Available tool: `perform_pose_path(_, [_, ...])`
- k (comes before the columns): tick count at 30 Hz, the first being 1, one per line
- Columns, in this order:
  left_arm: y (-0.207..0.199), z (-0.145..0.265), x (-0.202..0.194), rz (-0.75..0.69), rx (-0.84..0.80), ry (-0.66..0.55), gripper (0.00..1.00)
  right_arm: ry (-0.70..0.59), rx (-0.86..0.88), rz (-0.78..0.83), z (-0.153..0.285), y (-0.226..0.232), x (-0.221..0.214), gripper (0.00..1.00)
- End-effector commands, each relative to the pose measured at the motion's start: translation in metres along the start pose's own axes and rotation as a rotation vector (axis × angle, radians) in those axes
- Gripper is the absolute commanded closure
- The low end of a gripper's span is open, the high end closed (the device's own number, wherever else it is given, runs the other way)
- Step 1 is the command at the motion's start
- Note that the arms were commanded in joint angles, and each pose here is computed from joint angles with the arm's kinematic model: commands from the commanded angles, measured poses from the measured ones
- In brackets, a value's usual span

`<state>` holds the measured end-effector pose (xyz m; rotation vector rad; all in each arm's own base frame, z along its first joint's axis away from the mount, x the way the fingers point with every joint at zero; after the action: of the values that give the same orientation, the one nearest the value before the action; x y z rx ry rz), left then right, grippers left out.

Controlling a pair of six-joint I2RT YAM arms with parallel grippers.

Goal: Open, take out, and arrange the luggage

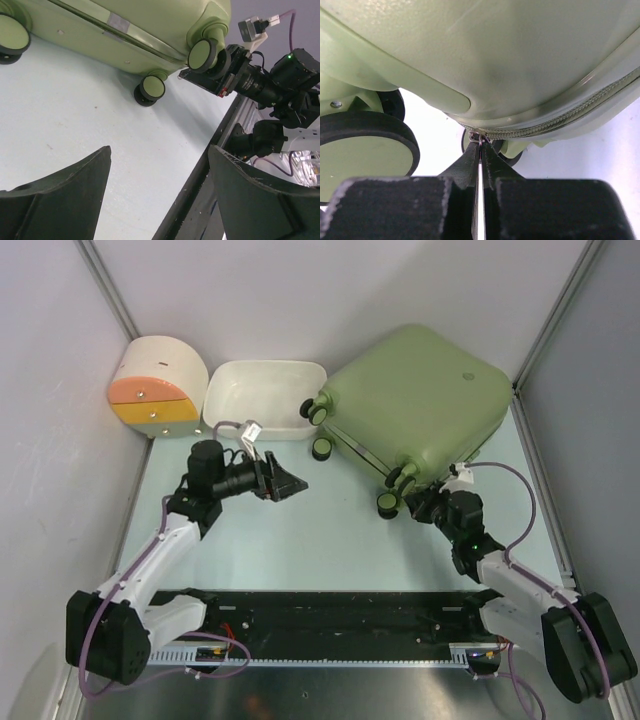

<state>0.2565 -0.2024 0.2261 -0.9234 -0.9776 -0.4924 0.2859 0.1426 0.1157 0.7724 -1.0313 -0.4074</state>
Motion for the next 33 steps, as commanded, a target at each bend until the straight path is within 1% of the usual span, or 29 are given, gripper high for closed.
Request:
perform_pose_path(1, [-0.016, -0.011, 0.016, -0.085, -0.065, -0.022, 0.18, -0.116, -0.049, 0.025, 0.007, -0.004, 0.025, 1.00])
perform_pose_path(5, [-0.026, -0.023, 0.024, -0.125, -0.059, -0.036, 0.18, -0.119, -0.082, 0.041, 0.010, -0.005, 0.026, 1.00])
perform_pose_path(6, [-0.038, -0.027, 0.028, -0.146, -0.075, -0.045, 0.18, -0.122, -0.086, 0.058, 0.010, -0.003, 0.028, 1.00])
perform_pose_path(7, [-0.037, -0.030, 0.035, -0.162, -0.033, -0.071, 0.18, -0.142, -0.096, 0.068, 0.010, 0.000, 0.034, 1.00])
perform_pose_path(8, [-0.042, -0.032, 0.039, -0.184, -0.023, -0.087, 0.18, -0.130, -0.118, 0.078, 0.011, -0.003, 0.032, 1.00])
perform_pose_path(9, [-0.056, -0.038, 0.044, -0.206, -0.037, -0.096, 0.17, -0.132, -0.134, 0.086, 0.011, -0.004, 0.033, 1.00])
perform_pose_path(10, [-0.056, -0.042, 0.051, -0.212, 0.005, -0.121, 0.16, -0.145, -0.159, 0.096, 0.010, -0.006, 0.037, 1.00])
perform_pose_path(12, [-0.076, -0.058, 0.051, -0.227, -0.021, -0.108, 0.14, -0.137, -0.197, 0.101, 0.010, -0.012, 0.036, 1.00])
perform_pose_path(14, [-0.083, -0.072, 0.048, -0.247, -0.009, -0.096, 0.14, -0.139, -0.198, 0.093, 0.011, -0.012, 0.036, 1.00])
perform_pose_path(15, [-0.096, -0.084, 0.042, -0.260, -0.041, -0.072, 0.14, -0.136, -0.191, 0.095, 0.011, -0.011, 0.036, 1.00])
perform_pose_path(17, [-0.102, -0.097, 0.039, -0.301, -0.030, -0.063, 0.13, -0.138, -0.191, 0.098, 0.013, -0.010, 0.037, 1.00])
perform_pose_path(18, [-0.117, -0.103, 0.042, -0.321, -0.055, -0.068, 0.12, -0.139, -0.197, 0.100, 0.013, -0.011, 0.037, 1.00])
perform_pose_path(19, [-0.115, -0.116, 0.035, -0.337, -0.048, -0.040, 0.12, -0.141, -0.203, 0.103, 0.014, -0.012, 0.038, 1.00])
perform_pose_path(21, [-0.124, -0.128, 0.041, -0.371, -0.046, -0.048, 0.09, -0.137, -0.216, 0.105, 0.015, -0.015, 0.036, 1.00])
perform_pose_path(23, [-0.122, -0.143, 0.034, -0.414, -0.030, -0.021, 0.07, -0.138, -0.217, 0.106, 0.015, -0.015, 0.037, 1.00])
perform_pose_path(24, [-0.128, -0.148, 0.041, -0.427, -0.015, -0.036, 0.06, -0.137, -0.215, 0.106, 0.015, -0.015, 0.037, 1.00])
perform_pose_path(25, [-0.125, -0.157, 0.034, -0.434, -0.002, -0.012, 0.06, -0.139, -0.218, 0.107, 0.015, -0.015, 0.037, 1.00])
perform_pose_path(27, [-0.130, -0.165, 0.037, -0.453, 0.032, -0.024, 0.06, -0.148, -0.237, 0.102, 0.014, -0.017, 0.039, 1.00])
perform_pose_path(29, [-0.126, -0.179, 0.025, -0.465, 0.052, 0.015, 0.07, -0.137, -0.254, 0.105, 0.015, -0.020, 0.038, 1.00])
perform_pose_path(30, [-0.129, -0.183, 0.027, -0.471, 0.052, 0.012, 0.08, -0.138, -0.257, 0.105, 0.015, -0.020, 0.038, 1.00])
perform_pose_path(31, [-0.124, -0.187, 0.026, -0.477, 0.089, 0.016, 0.09, -0.137, -0.257, 0.108, 0.015, -0.019, 0.039, 1.00])
perform_pose_path(33, [-0.121, -0.200, 0.021, -0.473, 0.099, 0.038, 0.10, -0.137, -0.261, 0.110, 0.014, -0.019, 0.039, 1.00])
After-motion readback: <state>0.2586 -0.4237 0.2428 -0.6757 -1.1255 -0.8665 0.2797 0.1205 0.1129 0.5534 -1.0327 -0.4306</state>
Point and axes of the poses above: each gripper's point midway between its finger pads, its own z axis back along the fingers, its own y axis along the line the jaws close on, x = y × z, the point moved 1 cm from there along z, back along the fingers, and after that the axes turned 13 degrees about -z, right-handed, at the moved point
